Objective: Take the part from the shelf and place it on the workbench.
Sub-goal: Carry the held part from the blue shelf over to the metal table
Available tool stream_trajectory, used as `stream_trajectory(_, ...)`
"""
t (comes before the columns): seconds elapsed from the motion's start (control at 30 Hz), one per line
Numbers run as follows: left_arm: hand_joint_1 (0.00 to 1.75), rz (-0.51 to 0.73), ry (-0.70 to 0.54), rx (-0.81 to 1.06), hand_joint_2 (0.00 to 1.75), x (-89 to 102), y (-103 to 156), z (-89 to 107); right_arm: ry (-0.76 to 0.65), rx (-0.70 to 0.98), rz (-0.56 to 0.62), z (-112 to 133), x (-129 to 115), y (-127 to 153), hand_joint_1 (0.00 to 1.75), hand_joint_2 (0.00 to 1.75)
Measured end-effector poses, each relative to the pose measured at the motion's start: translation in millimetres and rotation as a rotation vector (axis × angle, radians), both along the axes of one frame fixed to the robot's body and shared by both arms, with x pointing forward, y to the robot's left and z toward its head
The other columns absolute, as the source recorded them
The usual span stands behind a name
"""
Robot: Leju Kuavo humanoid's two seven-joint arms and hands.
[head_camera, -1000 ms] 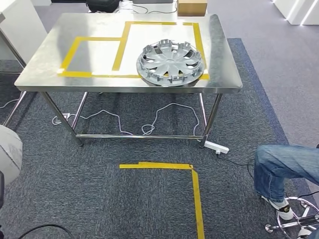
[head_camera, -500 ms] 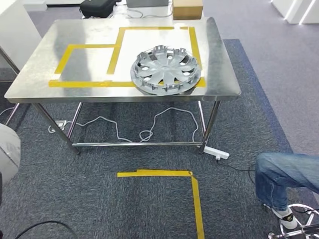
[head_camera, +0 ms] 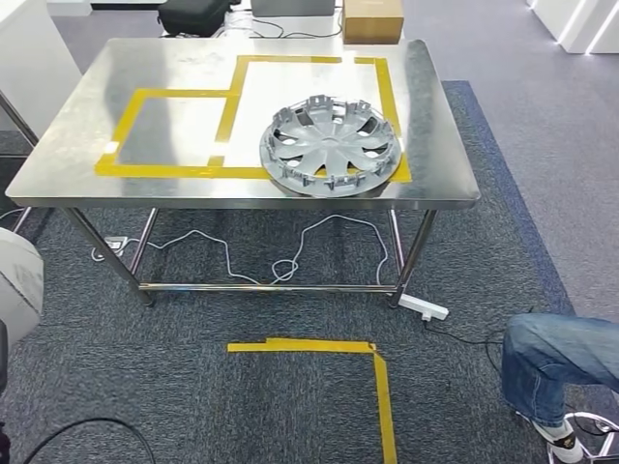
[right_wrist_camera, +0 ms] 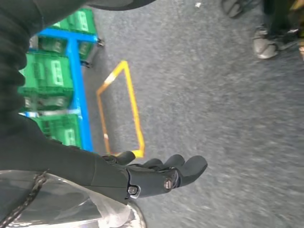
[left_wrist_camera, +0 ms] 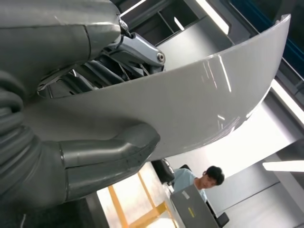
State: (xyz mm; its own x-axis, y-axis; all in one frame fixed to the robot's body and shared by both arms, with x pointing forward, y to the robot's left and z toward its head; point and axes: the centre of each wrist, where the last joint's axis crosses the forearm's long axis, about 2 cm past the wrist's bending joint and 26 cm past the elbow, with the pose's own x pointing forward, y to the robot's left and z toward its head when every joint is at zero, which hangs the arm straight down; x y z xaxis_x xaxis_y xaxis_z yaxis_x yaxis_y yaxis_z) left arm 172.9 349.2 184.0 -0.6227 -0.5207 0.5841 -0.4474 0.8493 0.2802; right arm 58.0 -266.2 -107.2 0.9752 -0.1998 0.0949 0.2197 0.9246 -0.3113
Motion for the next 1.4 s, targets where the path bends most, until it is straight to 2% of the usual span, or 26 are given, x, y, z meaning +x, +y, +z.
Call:
stream_trajectory(0.6, 1.75, -0.048, 0.002, 0.024, 1.75, 17.7, -11, 4.2, -0.003, 0.002, 0.018, 0, -1, 0, 0.00, 1.75)
stream_trajectory(1.2, 1.75, -0.128, -0.078, 0.034, 1.75, 62.0, -25, 31.6, -0.008, -0.002, 0.044, 0, 2, -3, 0.00, 1.75)
stream_trajectory(1.4, 1.75, -0.140, -0.064, 0.049, 1.75, 67.8, -27, 32.0, -0.008, -0.001, 0.045, 0, 2, -3, 0.00, 1.75)
